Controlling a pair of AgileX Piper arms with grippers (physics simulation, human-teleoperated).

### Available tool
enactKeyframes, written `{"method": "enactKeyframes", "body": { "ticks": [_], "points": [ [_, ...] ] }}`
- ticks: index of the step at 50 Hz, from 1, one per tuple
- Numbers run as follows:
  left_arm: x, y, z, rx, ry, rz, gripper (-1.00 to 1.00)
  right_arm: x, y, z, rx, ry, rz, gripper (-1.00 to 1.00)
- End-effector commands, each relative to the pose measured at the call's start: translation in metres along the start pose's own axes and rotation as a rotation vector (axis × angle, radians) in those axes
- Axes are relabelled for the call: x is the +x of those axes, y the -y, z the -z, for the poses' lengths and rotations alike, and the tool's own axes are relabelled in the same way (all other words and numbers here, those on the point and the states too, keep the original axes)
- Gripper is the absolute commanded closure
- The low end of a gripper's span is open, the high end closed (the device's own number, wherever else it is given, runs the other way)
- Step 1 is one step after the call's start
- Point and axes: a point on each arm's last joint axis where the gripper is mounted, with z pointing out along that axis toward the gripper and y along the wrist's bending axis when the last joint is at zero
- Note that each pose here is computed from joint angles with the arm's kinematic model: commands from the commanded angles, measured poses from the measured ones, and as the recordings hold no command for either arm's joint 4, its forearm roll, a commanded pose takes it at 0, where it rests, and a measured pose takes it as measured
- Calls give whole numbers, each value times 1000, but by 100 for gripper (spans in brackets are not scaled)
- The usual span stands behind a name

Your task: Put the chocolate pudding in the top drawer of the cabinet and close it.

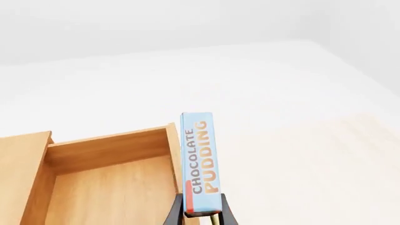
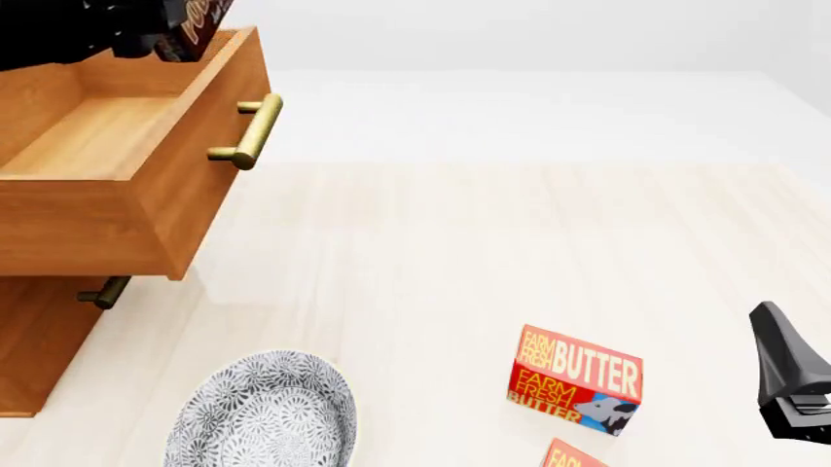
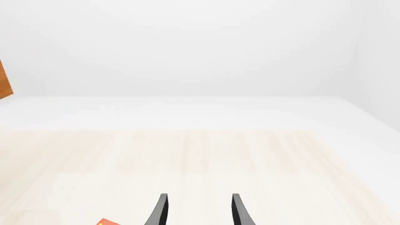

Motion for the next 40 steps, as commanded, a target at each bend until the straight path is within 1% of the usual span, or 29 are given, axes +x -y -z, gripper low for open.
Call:
{"method": "enactKeyframes", "body": {
  "ticks": [1,6,13,18,28,29,32,40],
  "points": [
    [-1,-13,14,-55,12,-3,100,0,0,0,0,0,0,-100],
    [1,-21,23,-96,13,8,100,0,0,0,0,0,0,-100],
    [8,-28,31,-133,10,27,100,0,0,0,0,0,0,-100],
    [10,-32,35,-151,10,37,100,0,0,0,0,0,0,-100],
    [24,-40,35,-192,-10,64,100,0,0,0,0,0,0,-100],
    [24,-40,35,-193,-5,82,100,0,0,0,0,0,0,-100],
    [26,-40,33,-191,-11,75,100,0,0,0,0,0,0,-100],
    [33,-45,31,-214,-26,92,100,0,0,0,0,0,0,-100]
  ]
}}
